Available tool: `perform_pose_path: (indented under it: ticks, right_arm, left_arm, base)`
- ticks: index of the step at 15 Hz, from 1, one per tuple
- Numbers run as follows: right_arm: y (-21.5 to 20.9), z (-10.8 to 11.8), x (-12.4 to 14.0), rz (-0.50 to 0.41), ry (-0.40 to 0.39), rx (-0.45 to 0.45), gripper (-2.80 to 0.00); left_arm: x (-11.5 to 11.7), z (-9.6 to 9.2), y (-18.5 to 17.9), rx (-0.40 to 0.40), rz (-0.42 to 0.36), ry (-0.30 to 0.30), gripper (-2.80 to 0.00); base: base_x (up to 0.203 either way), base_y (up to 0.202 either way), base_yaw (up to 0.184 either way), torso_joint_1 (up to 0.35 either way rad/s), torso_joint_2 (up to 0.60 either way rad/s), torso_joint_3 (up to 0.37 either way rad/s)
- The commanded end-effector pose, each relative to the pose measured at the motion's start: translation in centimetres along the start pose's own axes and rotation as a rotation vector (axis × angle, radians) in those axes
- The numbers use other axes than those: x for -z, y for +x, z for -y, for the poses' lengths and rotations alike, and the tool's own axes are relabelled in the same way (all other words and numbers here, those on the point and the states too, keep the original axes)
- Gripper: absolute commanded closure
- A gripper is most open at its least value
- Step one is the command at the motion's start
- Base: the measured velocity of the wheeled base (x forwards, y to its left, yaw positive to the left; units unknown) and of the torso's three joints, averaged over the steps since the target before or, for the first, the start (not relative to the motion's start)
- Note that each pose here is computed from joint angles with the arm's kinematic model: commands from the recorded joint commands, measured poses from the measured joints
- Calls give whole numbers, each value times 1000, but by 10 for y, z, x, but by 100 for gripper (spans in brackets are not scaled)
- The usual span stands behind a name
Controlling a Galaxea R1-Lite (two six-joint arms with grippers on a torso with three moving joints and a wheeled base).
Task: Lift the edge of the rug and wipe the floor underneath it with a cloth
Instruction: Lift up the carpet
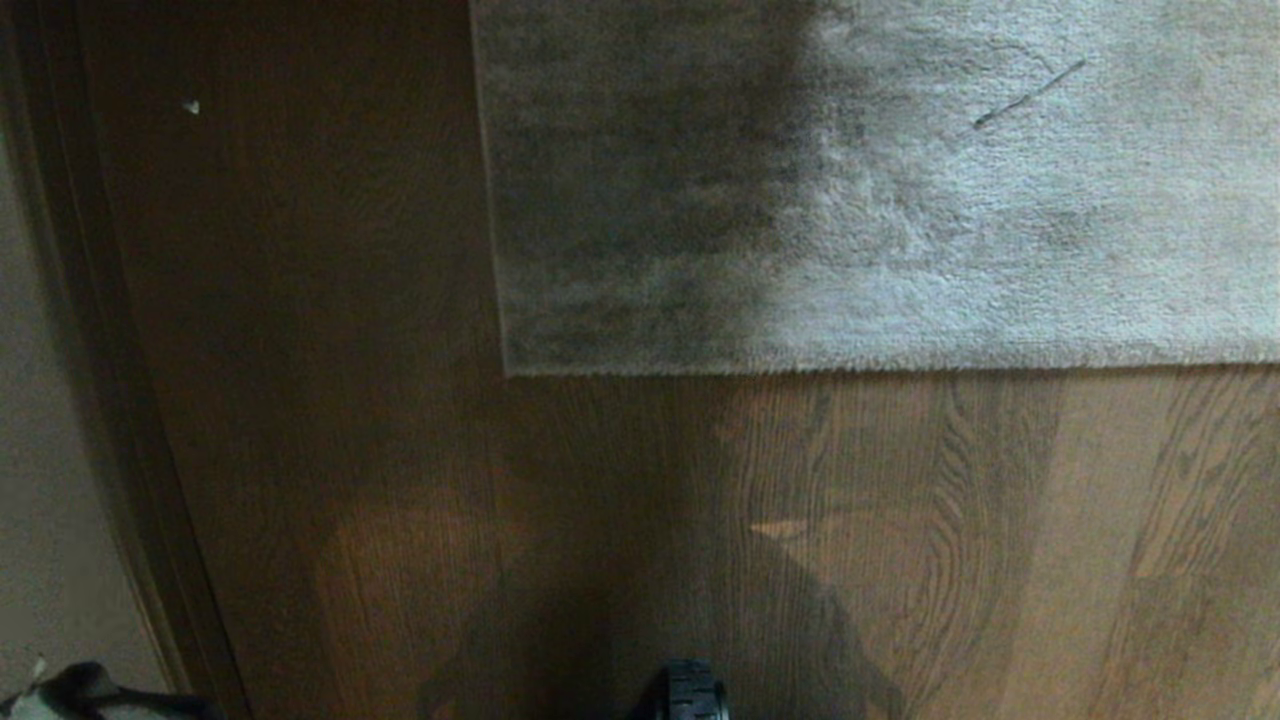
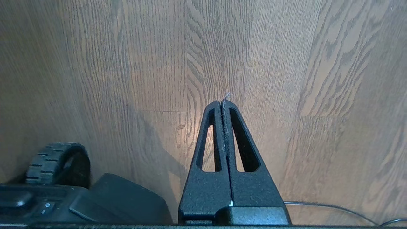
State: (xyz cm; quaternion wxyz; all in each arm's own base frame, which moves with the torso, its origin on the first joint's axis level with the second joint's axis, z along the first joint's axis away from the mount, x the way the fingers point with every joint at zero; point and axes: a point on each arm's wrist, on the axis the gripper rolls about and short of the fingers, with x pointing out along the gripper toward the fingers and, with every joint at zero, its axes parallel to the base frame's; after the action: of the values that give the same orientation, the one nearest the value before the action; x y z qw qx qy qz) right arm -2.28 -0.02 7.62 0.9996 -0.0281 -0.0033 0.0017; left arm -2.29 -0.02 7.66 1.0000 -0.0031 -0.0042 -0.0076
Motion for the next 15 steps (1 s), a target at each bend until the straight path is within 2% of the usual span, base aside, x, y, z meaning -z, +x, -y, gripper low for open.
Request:
perform_pose_path:
  ticks: [1,2,4,10,11,15]
  right_arm:
    - [0,0,0,-3,-7,-1,0]
    - [0,0,0,-10,-22,-2,0]
    - [0,0,0,-32,-110,-17,0]
    - [1,0,-3,-29,-124,-20,0]
    - [0,0,-11,-21,-123,-29,0]
    - [17,1,-52,-82,-138,-106,0]
  left_arm:
    - [0,0,0,0,1,-1,0]
    - [0,0,0,0,1,-1,0]
    - [0,0,0,0,1,-1,0]
    - [0,0,0,0,1,-1,0]
    - [0,0,0,0,1,-1,0]
    - [0,0,0,0,1,-1,0]
  base:
    - [0,0,0,0,0,0]
    - [0,0,0,0,0,0]
    - [0,0,0,0,0,0]
    - [0,0,0,0,0,0]
    - [0,0,0,0,0,0]
    - [0,0,0,0,0,0]
